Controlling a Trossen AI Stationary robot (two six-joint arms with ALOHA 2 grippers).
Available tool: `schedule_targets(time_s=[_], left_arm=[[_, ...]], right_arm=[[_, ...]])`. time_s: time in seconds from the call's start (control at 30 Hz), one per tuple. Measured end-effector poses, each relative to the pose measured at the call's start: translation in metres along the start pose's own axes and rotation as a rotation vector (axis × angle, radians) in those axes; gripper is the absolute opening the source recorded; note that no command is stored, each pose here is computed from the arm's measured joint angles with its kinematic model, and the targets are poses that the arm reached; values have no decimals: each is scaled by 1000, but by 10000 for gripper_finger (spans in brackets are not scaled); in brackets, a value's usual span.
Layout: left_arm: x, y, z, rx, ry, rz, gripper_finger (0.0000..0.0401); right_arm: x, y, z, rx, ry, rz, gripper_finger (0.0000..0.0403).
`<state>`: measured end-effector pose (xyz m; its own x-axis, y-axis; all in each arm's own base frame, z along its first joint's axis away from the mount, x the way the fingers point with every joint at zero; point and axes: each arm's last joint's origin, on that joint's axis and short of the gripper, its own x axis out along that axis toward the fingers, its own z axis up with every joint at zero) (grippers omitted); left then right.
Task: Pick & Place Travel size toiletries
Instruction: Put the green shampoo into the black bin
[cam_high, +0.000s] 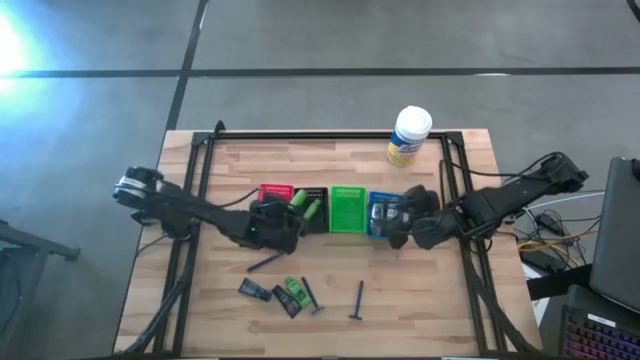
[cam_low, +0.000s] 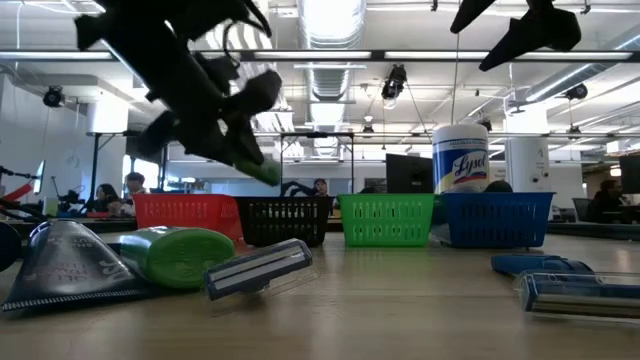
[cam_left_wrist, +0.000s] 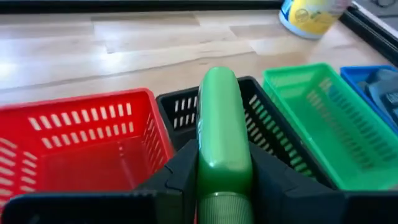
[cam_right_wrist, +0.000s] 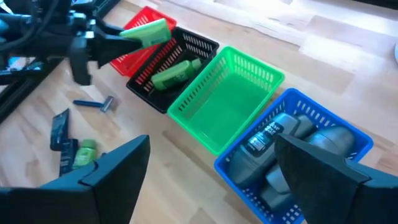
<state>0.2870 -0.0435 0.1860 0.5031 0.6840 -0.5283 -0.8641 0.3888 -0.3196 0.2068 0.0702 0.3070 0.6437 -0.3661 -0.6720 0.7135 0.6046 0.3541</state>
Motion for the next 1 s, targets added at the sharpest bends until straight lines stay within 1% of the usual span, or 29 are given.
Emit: schedule_targets(time_s=[0.07,0.13,0.23,0.37,0.57,0.6,0.67,0.73,0.77,0.8,0.83,0.9,0.97,1.0], left_arm=[[8,-1,-2,-8,11,-1,104],[14,-4,-3,9,12,-6,110],[22,-11,-1,38,33,-11,127],[34,-13,-4,75,77,8,153],[36,-17,-5,73,115,-9,189],[34,-19,-4,77,127,-21,195],[26,-24,2,103,168,-81,205],[13,-31,9,199,213,-176,211],[5,-35,11,278,242,-241,211],[-3,-38,11,388,268,-314,212],[-12,-41,11,507,302,-403,211],[-32,-45,6,755,378,-631,209],[-51,-45,-4,939,443,-851,209],[-60,-45,-9,1020,462,-935,209]], right_arm=[[2,1,-1,-6,2,-5,332],[3,2,-2,-11,5,-10,328],[4,2,-2,-11,6,-12,326],[4,2,-2,-7,8,-12,334],[4,2,-3,-10,16,-12,352],[4,1,-3,-12,21,-12,354],[4,1,-3,-15,43,-6,358],[4,1,-5,-21,76,2,359],[4,1,-5,-32,96,5,358],[4,2,-7,-47,117,10,357],[5,2,-7,-69,136,17,355],[6,2,-10,-120,183,35,350],[7,2,-12,-148,216,46,345],[7,1,-14,-154,225,44,342]])
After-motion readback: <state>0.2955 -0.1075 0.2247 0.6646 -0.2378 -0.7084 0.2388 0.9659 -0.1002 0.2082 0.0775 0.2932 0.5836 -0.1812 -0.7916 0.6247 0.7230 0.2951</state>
